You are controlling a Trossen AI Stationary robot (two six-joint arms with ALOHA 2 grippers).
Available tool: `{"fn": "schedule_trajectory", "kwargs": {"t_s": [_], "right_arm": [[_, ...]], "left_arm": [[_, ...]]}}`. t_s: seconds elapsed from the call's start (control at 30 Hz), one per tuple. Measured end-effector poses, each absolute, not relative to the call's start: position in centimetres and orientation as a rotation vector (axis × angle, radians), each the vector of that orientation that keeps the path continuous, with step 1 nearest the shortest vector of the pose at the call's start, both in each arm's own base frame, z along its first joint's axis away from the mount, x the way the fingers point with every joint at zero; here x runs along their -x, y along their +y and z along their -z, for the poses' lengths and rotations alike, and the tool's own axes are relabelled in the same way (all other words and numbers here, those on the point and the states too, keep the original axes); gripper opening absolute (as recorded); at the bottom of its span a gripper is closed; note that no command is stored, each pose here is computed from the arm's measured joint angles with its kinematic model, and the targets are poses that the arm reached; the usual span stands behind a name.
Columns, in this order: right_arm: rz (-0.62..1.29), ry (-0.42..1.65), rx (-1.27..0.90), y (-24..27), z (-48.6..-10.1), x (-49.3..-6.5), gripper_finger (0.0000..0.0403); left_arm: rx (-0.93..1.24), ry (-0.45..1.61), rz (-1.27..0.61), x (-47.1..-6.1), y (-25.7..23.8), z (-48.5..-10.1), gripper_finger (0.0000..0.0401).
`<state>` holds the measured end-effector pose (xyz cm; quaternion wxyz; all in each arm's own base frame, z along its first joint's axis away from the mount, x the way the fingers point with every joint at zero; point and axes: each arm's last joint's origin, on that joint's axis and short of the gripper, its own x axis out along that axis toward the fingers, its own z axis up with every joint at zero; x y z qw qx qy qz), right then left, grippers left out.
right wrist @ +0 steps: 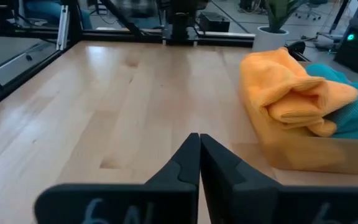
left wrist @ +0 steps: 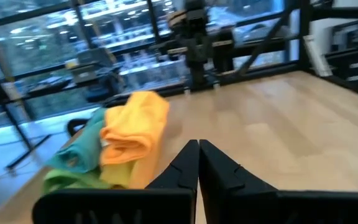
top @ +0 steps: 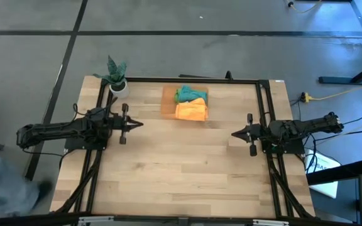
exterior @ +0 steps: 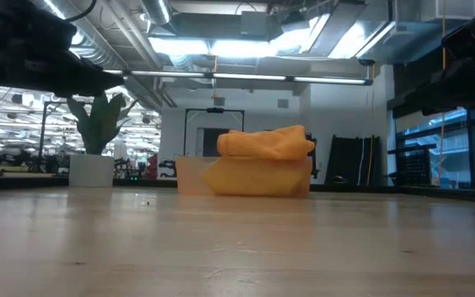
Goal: Roll microfiber towels into tight, uniform cylinder then place into a basket
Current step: Return to Home Position
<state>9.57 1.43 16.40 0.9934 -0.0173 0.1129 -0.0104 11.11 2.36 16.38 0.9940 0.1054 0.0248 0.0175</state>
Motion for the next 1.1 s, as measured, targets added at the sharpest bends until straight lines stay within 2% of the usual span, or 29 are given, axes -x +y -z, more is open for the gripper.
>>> {"fn": "schedule_trajectory", "kwargs": {"t_s": [0.2,0.43,0.87,1.1], "right_arm": [[0.023,0.226,0.034,1.43,-16.40,-9.57,0.0010],[0.024,0.226,0.032,1.42,-16.40,-9.57,0.0015],[0.024,0.226,0.035,1.42,-16.40,-9.57,0.0017],[0.025,0.226,0.033,1.42,-16.40,-9.57,0.0017]], "left_arm": [[-0.209,0.060,-0.129,-11.09,2.63,-16.38,0.0014],[-0.207,0.061,-0.128,-11.09,2.63,-16.37,0.0019],[-0.207,0.061,-0.129,-11.09,2.63,-16.37,0.0001],[-0.208,0.061,-0.129,-11.09,2.63,-16.37,0.0012]]}}
